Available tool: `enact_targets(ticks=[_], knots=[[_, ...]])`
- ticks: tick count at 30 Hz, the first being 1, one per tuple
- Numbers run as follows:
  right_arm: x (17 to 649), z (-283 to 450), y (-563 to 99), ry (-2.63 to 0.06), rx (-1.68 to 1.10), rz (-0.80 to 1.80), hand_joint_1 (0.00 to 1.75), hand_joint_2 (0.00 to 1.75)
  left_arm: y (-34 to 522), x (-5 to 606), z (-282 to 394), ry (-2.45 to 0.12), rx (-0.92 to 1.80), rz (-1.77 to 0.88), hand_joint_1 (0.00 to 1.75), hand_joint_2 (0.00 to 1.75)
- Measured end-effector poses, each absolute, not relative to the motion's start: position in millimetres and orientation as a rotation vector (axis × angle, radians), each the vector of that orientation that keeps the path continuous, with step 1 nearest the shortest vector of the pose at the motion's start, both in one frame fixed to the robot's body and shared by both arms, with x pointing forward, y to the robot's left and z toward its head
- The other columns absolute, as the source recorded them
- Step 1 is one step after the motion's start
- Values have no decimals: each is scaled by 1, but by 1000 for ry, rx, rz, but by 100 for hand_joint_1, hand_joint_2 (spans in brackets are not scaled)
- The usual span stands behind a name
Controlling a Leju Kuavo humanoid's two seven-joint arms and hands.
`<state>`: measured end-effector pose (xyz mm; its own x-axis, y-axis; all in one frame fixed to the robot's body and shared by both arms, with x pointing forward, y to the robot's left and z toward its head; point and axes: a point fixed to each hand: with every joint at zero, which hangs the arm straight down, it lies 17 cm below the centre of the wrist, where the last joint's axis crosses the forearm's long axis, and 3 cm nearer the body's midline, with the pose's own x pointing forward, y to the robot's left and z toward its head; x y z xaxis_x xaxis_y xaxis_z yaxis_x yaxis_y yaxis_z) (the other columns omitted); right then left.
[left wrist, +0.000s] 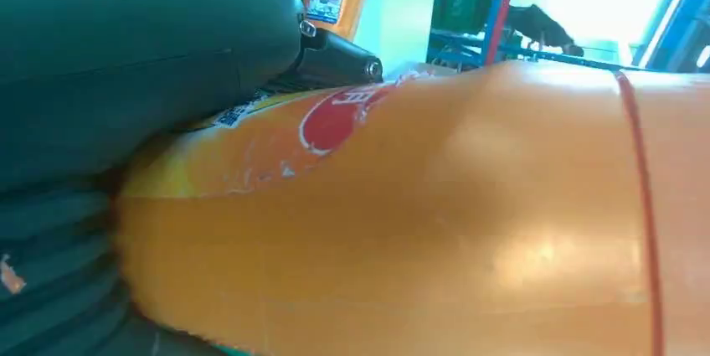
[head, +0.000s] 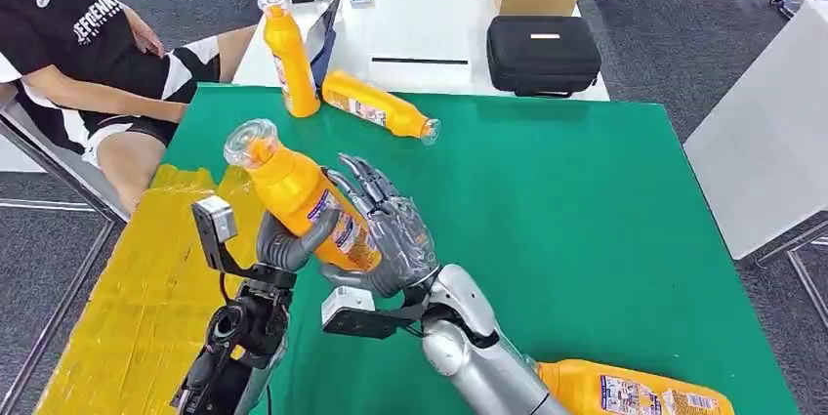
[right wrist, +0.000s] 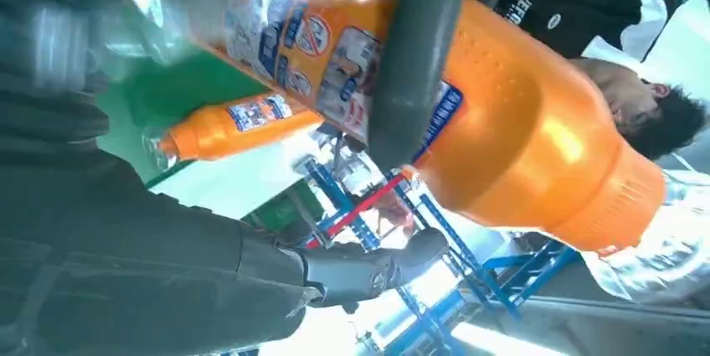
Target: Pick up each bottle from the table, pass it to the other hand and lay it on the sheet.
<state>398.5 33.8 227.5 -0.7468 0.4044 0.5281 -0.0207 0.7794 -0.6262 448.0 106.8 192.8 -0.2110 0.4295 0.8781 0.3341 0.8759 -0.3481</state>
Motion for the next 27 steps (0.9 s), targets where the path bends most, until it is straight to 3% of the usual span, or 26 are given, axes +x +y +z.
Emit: enact_targets(ticks=[15, 27], knots=[[397, 234, 27, -2310, -293, 800, 0, 175, 117, 453, 187, -1806, -547, 143, 175, 175], [394, 242, 17, -2336, -330, 762, 0, 175, 163, 468, 190, -1936, -62, 95, 175, 175]])
